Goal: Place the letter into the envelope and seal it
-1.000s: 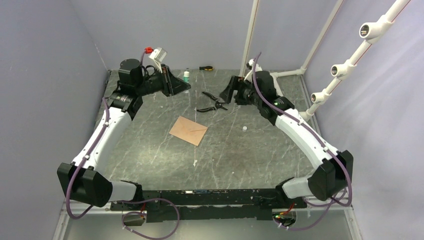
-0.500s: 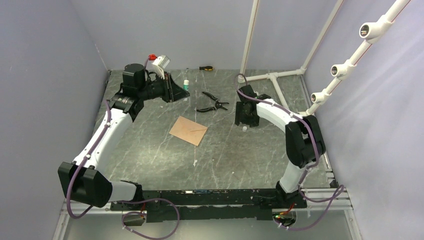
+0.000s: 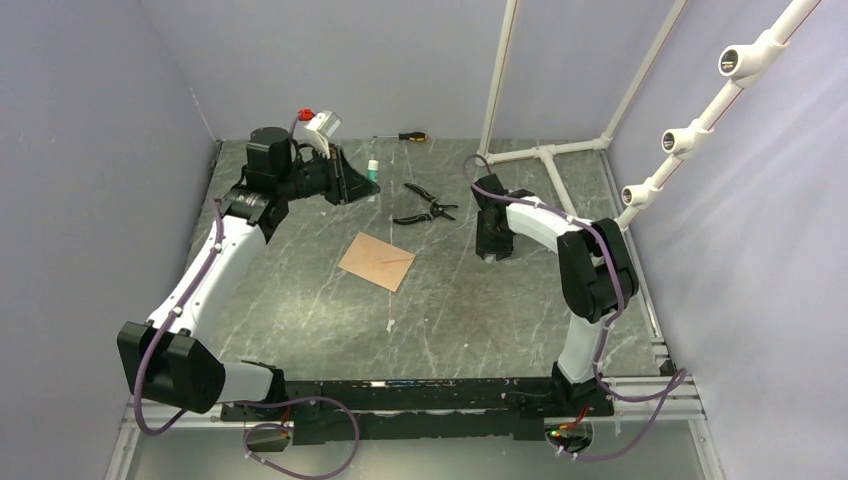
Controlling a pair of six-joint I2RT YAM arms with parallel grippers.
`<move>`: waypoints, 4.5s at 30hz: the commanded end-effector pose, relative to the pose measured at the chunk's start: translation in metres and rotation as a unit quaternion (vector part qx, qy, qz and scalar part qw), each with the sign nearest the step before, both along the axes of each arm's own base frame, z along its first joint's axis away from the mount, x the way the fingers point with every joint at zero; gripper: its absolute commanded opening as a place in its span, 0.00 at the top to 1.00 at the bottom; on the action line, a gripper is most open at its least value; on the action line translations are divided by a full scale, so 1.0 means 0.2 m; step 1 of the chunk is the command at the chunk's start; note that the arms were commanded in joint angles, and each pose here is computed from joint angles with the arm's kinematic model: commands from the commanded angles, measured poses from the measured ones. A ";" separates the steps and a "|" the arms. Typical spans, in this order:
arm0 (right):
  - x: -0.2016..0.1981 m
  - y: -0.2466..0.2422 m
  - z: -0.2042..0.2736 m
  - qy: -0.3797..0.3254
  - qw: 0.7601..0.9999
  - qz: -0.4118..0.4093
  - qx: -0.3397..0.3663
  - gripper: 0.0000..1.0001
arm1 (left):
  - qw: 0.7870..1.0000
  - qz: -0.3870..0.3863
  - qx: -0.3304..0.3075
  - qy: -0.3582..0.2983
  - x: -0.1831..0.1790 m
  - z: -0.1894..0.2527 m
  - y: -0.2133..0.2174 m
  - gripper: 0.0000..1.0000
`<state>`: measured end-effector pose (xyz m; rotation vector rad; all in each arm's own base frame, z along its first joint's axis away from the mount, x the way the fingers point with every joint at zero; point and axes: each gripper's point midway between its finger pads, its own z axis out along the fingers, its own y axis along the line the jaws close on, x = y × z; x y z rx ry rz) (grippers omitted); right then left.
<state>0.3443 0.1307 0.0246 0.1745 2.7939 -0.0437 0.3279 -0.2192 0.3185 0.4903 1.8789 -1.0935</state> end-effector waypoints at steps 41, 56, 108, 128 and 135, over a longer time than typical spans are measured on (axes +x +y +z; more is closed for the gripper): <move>-0.17 0.92 1.87 -0.190 0.707 0.341 0.589 1.00 | 0.980 -0.167 -0.004 -0.106 -0.19 0.09 -0.20 0.97; -0.17 0.93 1.75 -0.179 0.746 0.337 0.546 1.00 | 0.979 -0.168 0.004 -0.119 -0.14 0.09 -0.24 0.97; -0.47 1.13 1.14 0.041 0.793 0.390 0.465 1.00 | 0.927 -0.164 0.193 -0.278 -0.06 0.01 -0.31 0.98; -0.39 1.10 1.06 0.047 0.853 0.342 0.392 1.00 | 0.916 -0.118 0.174 -0.343 -0.06 0.00 -0.28 0.98; -0.47 1.10 0.95 0.099 0.855 0.345 0.373 1.00 | 0.880 -0.096 0.187 -0.426 0.09 0.16 -0.31 0.98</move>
